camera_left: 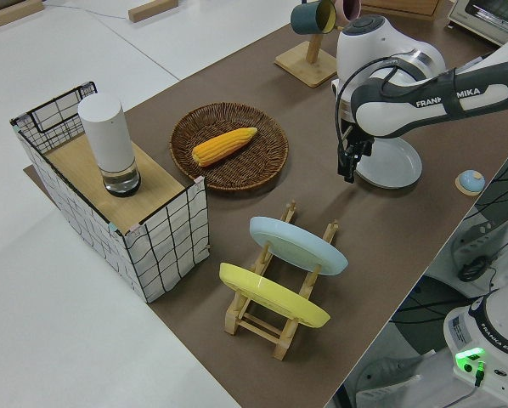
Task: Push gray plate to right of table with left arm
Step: 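Lower the left gripper against the near edge of the gray plate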
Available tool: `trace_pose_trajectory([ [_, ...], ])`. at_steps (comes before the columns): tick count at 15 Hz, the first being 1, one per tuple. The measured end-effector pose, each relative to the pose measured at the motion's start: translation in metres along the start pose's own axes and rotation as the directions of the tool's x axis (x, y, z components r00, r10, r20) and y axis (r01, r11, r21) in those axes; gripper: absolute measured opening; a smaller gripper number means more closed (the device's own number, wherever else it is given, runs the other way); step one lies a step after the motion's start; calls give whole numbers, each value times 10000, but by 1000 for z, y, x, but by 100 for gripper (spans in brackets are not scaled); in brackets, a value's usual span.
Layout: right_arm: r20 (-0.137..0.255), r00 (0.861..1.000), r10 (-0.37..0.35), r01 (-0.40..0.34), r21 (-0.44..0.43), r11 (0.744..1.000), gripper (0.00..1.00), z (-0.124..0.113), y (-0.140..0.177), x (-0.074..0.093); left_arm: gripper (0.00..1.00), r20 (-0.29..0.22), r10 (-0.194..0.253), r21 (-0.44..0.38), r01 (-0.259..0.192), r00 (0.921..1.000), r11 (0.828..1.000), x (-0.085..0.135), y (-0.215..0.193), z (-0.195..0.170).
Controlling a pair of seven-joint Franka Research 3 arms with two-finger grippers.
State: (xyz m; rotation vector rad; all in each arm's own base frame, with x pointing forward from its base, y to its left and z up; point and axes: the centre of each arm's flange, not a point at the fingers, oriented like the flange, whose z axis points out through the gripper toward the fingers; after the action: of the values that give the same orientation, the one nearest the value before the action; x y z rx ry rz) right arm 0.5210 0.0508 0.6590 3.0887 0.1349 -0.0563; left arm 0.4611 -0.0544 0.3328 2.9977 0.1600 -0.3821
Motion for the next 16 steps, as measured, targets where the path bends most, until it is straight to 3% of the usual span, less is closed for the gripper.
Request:
trace_pose_trajectory([
  [10, 0, 10000, 0, 0, 0, 10000, 100, 0, 0, 0, 94, -225, 235, -53, -236, 9995, 9997, -16, 19, 47],
  [11, 0, 10000, 0, 0, 0, 10000, 100, 0, 0, 0, 87, -221, 228, -50, -230, 9995, 9997, -16, 18, 48],
  [13, 0, 10000, 0, 0, 0, 10000, 100, 0, 0, 0, 83, -234, 226, -52, -227, 9995, 9997, -16, 18, 48],
  [15, 0, 10000, 0, 0, 0, 10000, 100, 0, 0, 0, 67, -255, 215, -67, -217, 9994, 9997, -15, 18, 48],
  [16, 0, 10000, 0, 0, 0, 10000, 100, 0, 0, 0, 54, -274, 168, -122, -171, 9995, 9998, -15, 18, 48],
])
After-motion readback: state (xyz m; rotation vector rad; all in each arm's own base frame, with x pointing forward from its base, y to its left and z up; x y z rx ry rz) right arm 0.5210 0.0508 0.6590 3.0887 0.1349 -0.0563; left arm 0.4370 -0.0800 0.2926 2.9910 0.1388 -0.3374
